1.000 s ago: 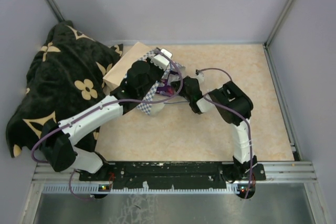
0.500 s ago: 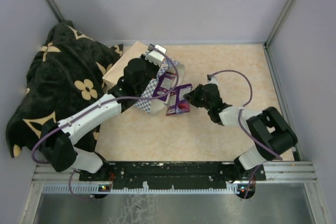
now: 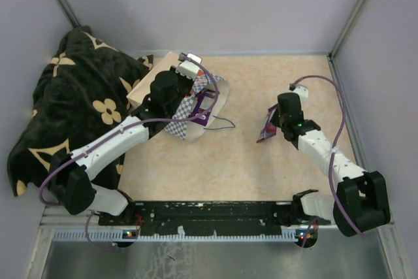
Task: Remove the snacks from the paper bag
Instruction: Place the snack at the corner of the board.
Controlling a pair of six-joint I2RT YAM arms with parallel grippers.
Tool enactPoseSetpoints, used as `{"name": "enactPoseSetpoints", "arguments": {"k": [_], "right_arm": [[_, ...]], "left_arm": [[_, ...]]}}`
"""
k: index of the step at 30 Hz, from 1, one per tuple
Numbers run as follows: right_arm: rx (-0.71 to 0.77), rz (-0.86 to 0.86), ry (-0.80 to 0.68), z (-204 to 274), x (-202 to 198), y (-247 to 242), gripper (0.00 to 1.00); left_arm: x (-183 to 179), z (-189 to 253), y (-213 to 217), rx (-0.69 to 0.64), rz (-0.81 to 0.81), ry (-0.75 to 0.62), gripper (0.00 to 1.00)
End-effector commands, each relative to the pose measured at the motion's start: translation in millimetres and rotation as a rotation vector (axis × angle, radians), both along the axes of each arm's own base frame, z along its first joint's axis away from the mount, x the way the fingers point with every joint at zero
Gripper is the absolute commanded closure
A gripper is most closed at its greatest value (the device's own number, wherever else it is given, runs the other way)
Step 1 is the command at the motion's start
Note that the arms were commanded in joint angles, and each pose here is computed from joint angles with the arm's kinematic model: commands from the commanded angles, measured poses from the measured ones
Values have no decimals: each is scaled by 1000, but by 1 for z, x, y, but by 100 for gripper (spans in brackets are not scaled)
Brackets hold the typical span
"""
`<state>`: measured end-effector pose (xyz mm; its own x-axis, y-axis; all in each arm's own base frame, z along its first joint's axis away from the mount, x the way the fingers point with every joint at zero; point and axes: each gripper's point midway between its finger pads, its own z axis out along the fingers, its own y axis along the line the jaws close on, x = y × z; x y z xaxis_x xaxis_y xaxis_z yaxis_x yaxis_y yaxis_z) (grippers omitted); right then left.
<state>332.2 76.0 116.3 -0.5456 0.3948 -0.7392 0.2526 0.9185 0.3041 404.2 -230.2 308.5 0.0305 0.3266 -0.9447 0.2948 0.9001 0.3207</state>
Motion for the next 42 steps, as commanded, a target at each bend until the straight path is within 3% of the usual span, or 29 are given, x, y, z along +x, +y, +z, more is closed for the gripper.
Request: {"name": "enactPoseSetpoints", "arguments": {"k": [1,9,18,20,24,27,30,34,37,42], "right_arm": [[-312,-108,-19,54,15,-50,100],[-755,-194,249,61,19,-85,100],[-832,33,341,6,53,-20,100],[-808,124,372,-16,59,1,91],[-685,266,359,-37,66,41,25],[-508,331,194,-15,67,67,2],[-261,300,-3,23,69,76,1],[24,70,-48,16,54,47,8],[24,-87,-16,-10,36,21,9],[-22,-146,96,-54,22,6,12]], "left_arm": [[-4,22,14,-47,40,-44,100],[-3,21,16,-34,45,-34,100],[0,14,14,-20,44,-12,100],[1,13,14,-15,45,-9,100],[1,11,14,-4,44,6,100],[0,12,18,1,53,6,100],[0,13,21,-5,59,6,100],[-1,14,21,-11,59,11,100],[-2,14,22,-10,61,21,100],[-4,11,20,-22,47,28,100]]}}
